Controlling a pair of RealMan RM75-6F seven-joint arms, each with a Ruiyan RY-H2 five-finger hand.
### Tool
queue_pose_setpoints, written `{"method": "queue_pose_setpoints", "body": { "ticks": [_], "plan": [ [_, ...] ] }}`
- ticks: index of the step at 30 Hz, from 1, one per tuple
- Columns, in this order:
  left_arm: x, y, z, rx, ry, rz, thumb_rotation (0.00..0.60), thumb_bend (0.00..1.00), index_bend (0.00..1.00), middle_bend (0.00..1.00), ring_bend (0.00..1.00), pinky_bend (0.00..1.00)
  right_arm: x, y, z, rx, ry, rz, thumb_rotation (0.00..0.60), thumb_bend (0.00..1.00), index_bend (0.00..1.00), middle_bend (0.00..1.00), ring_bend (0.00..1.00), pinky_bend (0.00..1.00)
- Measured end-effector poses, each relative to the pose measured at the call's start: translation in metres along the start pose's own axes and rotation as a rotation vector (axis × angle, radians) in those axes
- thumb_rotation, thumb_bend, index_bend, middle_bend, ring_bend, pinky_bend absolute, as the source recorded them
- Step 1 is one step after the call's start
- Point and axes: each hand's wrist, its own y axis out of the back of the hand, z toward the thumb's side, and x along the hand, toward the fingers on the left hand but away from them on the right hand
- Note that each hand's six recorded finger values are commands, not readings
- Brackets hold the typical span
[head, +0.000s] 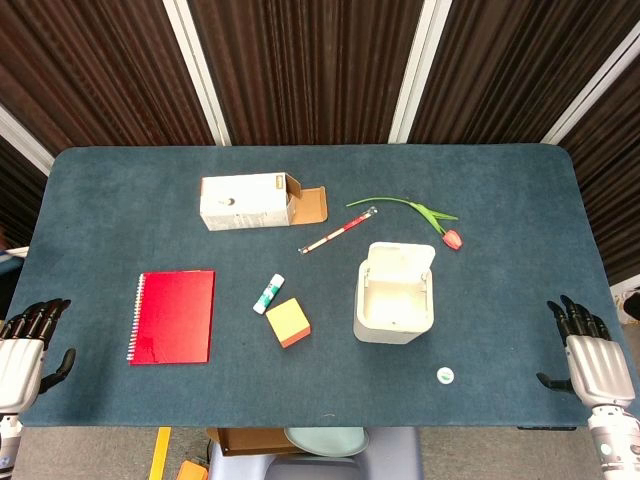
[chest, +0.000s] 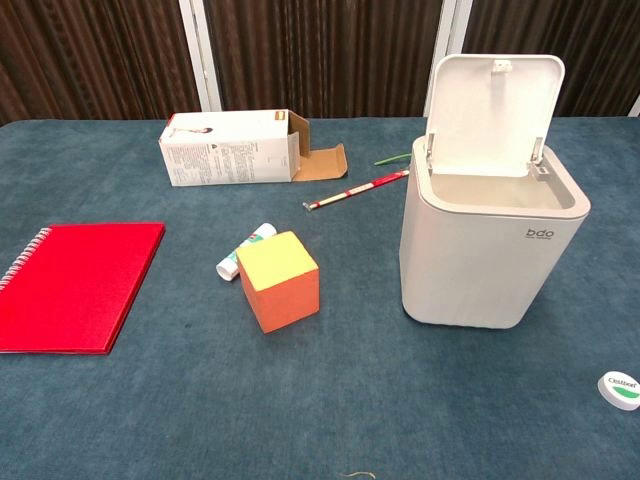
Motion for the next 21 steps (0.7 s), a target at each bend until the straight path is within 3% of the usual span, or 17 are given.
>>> {"method": "queue_pose_setpoints", "body": {
  "ticks": [9, 11, 14, 17, 21],
  "plan": [
    [0.000, 0.000, 0.000, -0.003, 0.000, -0.004, 0.600, 0.39, 0.17, 0.17, 0.15, 0.23, -0.001, -0.002, 0.004, -0.018, 0.034, 0.015, 0.600, 0.01, 0.01, 0.00, 0.00, 0.21],
    [0.001, 0.000, -0.001, -0.004, 0.000, -0.003, 0.600, 0.39, 0.17, 0.17, 0.15, 0.23, -0.001, -0.002, 0.006, -0.026, 0.055, 0.021, 0.600, 0.01, 0.04, 0.07, 0.05, 0.22],
    [0.001, -0.002, -0.001, -0.005, 0.000, -0.013, 0.600, 0.39, 0.17, 0.17, 0.15, 0.23, -0.002, -0.002, 0.009, -0.034, 0.087, 0.022, 0.600, 0.01, 0.11, 0.24, 0.23, 0.31],
    [0.001, -0.002, -0.001, -0.005, 0.001, -0.015, 0.600, 0.39, 0.17, 0.17, 0.15, 0.23, -0.004, -0.003, 0.011, -0.023, 0.118, 0.003, 0.600, 0.01, 0.21, 0.44, 0.54, 0.58],
    [-0.001, -0.001, 0.001, 0.005, -0.005, -0.005, 0.600, 0.39, 0.17, 0.18, 0.15, 0.23, -0.005, -0.006, 0.017, -0.012, 0.174, -0.025, 0.600, 0.03, 0.38, 0.62, 0.74, 0.76]
  ]
}}
